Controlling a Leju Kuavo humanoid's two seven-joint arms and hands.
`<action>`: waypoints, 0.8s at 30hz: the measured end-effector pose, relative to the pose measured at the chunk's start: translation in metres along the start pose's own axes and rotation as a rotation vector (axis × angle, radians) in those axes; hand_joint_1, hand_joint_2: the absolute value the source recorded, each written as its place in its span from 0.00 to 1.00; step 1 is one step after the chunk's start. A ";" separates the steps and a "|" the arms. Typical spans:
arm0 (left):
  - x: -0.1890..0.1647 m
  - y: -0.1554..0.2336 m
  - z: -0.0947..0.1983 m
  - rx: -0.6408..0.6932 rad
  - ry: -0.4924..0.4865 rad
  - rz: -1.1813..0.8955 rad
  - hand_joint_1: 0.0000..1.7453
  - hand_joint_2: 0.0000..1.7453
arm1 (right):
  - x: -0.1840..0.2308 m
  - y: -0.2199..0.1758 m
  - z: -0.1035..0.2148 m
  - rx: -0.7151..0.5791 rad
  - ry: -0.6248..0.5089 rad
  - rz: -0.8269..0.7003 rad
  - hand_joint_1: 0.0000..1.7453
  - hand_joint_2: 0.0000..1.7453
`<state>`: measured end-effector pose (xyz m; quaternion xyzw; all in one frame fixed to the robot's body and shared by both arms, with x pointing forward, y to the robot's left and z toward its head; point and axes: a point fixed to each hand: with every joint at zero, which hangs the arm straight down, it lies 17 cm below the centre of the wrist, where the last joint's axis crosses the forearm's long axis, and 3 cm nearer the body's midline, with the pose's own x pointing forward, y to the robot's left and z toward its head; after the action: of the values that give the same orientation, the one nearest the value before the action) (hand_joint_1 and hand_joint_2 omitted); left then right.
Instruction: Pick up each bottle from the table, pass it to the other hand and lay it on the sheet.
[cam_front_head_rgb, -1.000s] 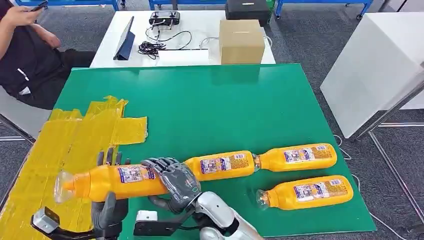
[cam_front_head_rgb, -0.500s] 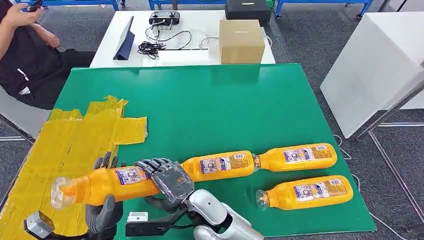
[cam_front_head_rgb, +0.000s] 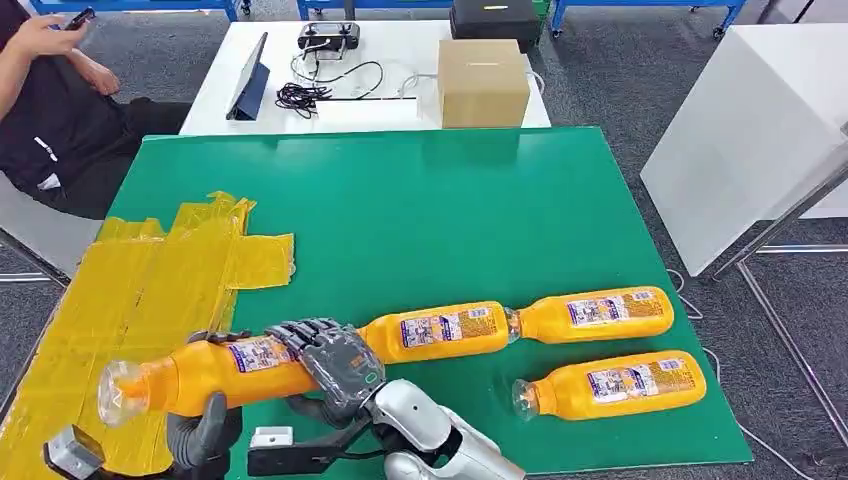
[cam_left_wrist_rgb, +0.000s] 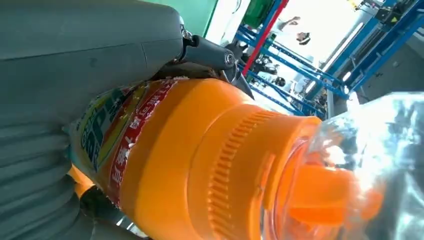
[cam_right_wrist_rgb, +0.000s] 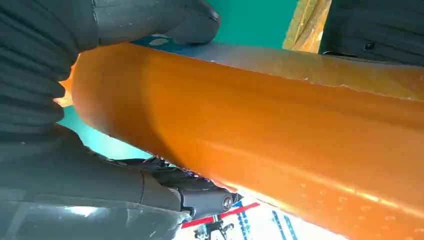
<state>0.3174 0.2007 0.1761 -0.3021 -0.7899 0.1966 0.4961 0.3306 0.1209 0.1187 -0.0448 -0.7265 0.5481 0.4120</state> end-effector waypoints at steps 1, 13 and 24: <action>0.000 0.000 0.000 0.000 -0.001 0.001 1.00 1.00 | 0.000 0.000 0.000 0.001 0.000 -0.001 1.00 1.00; 0.006 -0.001 -0.006 0.015 -0.037 -0.018 1.00 1.00 | -0.011 -0.013 0.003 -0.091 0.031 -0.013 0.00 0.00; 0.066 0.023 -0.035 0.166 -0.278 -0.704 1.00 1.00 | -0.073 -0.050 0.074 -0.351 0.191 -0.031 0.00 0.00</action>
<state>0.3344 0.2624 0.2213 0.0583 -0.8866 0.1164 0.4439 0.3499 0.0070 0.1156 -0.1565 -0.7691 0.3997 0.4735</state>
